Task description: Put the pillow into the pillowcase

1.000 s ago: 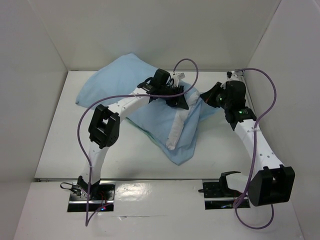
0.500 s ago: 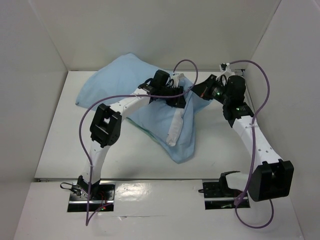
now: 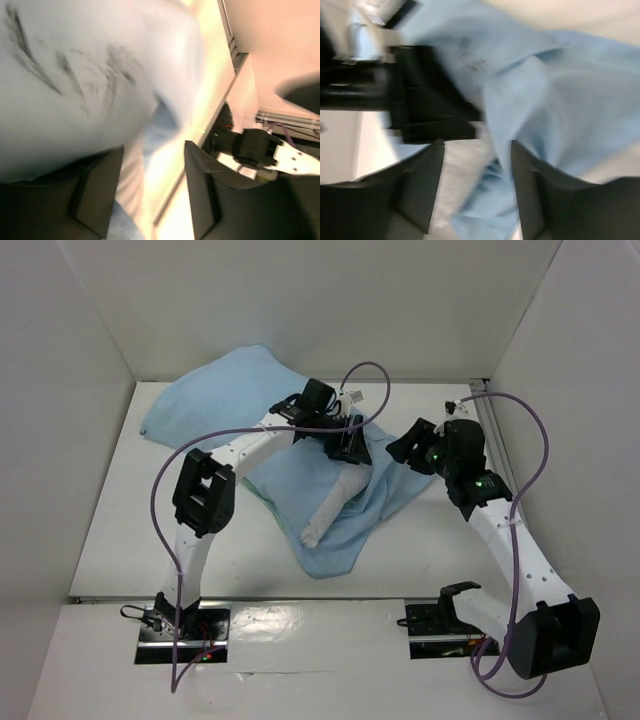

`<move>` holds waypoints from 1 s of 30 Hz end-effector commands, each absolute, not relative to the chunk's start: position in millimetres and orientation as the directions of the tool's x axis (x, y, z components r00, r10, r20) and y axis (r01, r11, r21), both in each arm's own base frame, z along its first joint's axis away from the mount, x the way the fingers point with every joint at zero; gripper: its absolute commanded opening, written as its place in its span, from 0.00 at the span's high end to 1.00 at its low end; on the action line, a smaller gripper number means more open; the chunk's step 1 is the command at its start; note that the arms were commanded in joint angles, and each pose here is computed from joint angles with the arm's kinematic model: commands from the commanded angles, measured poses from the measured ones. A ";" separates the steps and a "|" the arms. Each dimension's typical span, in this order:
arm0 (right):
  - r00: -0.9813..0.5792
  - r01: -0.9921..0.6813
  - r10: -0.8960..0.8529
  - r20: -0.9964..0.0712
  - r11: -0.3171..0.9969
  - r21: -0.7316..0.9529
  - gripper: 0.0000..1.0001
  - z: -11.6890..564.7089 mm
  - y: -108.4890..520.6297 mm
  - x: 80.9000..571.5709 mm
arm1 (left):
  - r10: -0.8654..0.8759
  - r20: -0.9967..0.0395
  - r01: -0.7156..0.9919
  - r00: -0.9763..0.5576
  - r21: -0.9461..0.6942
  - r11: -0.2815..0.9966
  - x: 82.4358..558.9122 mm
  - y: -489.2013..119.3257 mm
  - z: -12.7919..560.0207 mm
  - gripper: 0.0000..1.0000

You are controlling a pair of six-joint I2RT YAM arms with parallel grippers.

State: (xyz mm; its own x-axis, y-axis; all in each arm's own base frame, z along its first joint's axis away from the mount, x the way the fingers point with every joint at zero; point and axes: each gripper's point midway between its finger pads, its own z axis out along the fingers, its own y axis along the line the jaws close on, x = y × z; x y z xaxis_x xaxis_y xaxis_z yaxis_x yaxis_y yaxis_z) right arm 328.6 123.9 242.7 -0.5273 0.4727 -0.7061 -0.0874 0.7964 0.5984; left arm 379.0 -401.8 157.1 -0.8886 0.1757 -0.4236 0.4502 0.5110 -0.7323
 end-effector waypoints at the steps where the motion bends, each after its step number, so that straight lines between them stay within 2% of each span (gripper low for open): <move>1: -0.516 0.063 0.471 -0.716 0.854 0.516 0.34 229.5 94.6 320.7 | 0.141 -0.366 0.375 -0.920 -0.714 0.591 375.3 -367.6 175.6 0.34; 3: -0.469 0.061 0.480 -0.741 0.855 0.515 0.26 248.3 89.3 320.4 | 0.145 -0.403 0.411 -0.904 -0.719 0.560 370.0 -367.0 202.6 0.28; 5: -0.452 0.077 0.484 -0.750 0.858 0.507 0.26 253.9 84.9 321.7 | 0.151 -0.416 0.425 -0.897 -0.714 0.557 365.5 -363.9 216.8 0.23; 8: -0.441 0.070 0.486 -0.755 0.857 0.511 0.30 264.0 84.0 316.7 | 0.173 -0.460 0.471 -0.871 -0.678 0.565 351.6 -355.7 240.6 0.23; 10: -0.439 0.068 0.486 -0.756 0.857 0.511 0.31 265.9 83.3 313.3 | 0.200 -0.489 0.500 -0.849 -0.623 0.602 341.6 -350.2 243.7 0.27; 11: -0.448 0.050 0.484 -0.751 0.853 0.520 0.32 268.3 86.3 307.7 | 0.198 -0.510 0.510 -0.837 -0.597 0.619 339.5 -343.2 251.6 0.31; 15: -0.499 0.028 0.480 -0.721 0.841 0.541 0.32 260.2 94.0 291.8 | 0.218 -0.527 0.507 -0.821 -0.499 0.703 334.6 -321.2 250.5 0.72; 16: -0.510 0.014 0.477 -0.716 0.837 0.548 0.34 257.4 96.6 287.2 | 0.214 -0.553 0.510 -0.805 -0.461 0.726 334.3 -311.9 255.2 0.85; 18: -0.571 -0.008 0.475 -0.670 0.812 0.583 0.39 243.2 110.1 274.3 | 0.210 -0.568 0.495 -0.796 -0.410 0.766 331.0 -296.1 256.4 0.87; 21: -0.666 -0.018 0.458 -0.589 0.780 0.626 0.40 211.4 133.8 253.0 | 0.187 -0.599 0.438 -0.779 -0.305 0.846 320.8 -259.6 252.0 0.38; 22: -0.717 0.009 0.457 -0.527 0.761 0.648 0.33 188.7 147.9 240.9 | 0.197 -0.572 0.411 -0.796 -0.273 0.870 312.7 -246.8 230.1 0.25; 23: -0.727 0.002 0.461 -0.508 0.742 0.670 0.29 183.3 157.9 236.4 | 0.184 -0.603 0.420 -0.776 -0.278 0.864 303.0 -240.4 240.1 0.12; 26: -0.781 0.012 0.467 -0.415 0.674 0.738 0.22 155.7 195.9 219.5 | 0.191 -0.561 0.390 -0.806 -0.259 0.884 282.7 -229.2 206.4 0.07; 27: -0.775 0.026 0.481 -0.410 0.673 0.740 0.22 150.0 201.8 220.7 | 0.179 -0.564 0.378 -0.806 -0.259 0.889 279.7 -225.8 204.2 0.06; 28: -0.800 0.028 0.465 -0.380 0.661 0.750 0.22 144.9 220.1 209.4 | 0.195 -0.525 0.376 -0.829 -0.263 0.889 269.5 -226.4 186.2 0.06; 30: -0.784 0.072 0.480 -0.392 0.699 0.711 0.22 125.8 231.0 214.9 | 0.212 -0.524 0.392 -0.825 -0.260 0.882 259.2 -232.8 179.6 0.06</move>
State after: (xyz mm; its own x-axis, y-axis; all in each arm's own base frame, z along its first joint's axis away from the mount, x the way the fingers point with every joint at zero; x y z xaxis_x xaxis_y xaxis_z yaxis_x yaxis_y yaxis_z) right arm 191.2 202.3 108.2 -0.8546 0.3580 -0.3760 0.0423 0.7698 0.6369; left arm 261.7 -225.0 189.7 -0.8363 0.2165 -0.5038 0.3940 0.8762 -0.2775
